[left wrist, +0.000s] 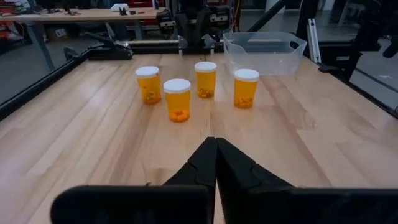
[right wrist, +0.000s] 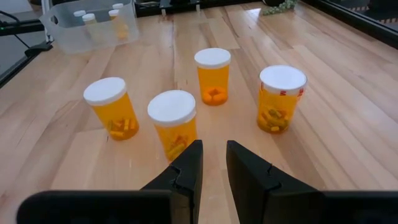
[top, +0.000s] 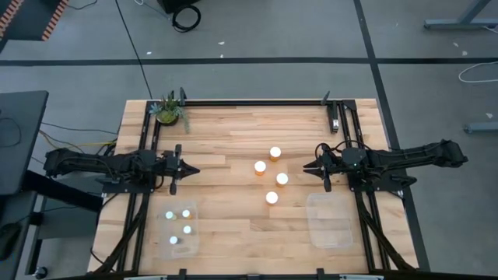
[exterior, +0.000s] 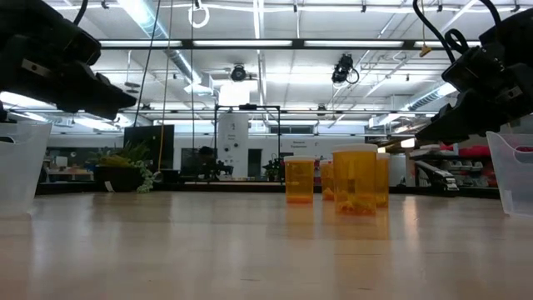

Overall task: Pick and place medicine bottles into bin by pill shape (circle, oval)
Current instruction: Put the big orange pill bottle into the right transparent bin

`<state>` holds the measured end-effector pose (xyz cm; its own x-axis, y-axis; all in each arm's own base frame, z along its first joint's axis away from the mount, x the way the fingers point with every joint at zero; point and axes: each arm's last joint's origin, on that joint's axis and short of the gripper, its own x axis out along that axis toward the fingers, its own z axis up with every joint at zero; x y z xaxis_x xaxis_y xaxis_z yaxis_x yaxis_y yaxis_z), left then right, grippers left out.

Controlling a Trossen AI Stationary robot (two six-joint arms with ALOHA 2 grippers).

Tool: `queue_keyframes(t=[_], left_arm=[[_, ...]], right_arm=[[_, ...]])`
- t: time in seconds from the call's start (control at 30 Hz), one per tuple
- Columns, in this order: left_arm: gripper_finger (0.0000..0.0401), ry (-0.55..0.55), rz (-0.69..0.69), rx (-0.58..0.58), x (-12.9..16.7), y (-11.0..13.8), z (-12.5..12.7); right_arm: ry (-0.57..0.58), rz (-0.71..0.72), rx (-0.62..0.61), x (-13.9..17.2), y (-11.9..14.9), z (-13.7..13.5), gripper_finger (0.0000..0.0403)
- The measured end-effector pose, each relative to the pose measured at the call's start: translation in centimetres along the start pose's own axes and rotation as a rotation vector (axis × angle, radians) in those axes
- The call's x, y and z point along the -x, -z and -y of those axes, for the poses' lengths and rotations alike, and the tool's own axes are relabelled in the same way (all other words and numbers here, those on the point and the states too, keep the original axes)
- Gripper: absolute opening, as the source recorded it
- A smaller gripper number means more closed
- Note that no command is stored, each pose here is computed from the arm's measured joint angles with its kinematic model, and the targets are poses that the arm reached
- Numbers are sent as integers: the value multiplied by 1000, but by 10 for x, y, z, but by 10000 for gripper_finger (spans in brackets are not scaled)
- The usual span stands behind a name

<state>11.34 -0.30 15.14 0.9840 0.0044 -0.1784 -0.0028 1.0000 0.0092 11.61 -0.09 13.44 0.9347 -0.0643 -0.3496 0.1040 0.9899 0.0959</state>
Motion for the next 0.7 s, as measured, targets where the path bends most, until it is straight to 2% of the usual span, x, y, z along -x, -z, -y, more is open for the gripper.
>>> queue_keyframes(t=[0.27, 0.7], left_arm=[[11, 0, 0, 104, 0, 0, 0], [33, 0, 0, 96, 0, 0, 0]], right_arm=[[0, 0, 0, 0, 0, 0, 79], [0, 0, 0, 0, 0, 0, 79]])
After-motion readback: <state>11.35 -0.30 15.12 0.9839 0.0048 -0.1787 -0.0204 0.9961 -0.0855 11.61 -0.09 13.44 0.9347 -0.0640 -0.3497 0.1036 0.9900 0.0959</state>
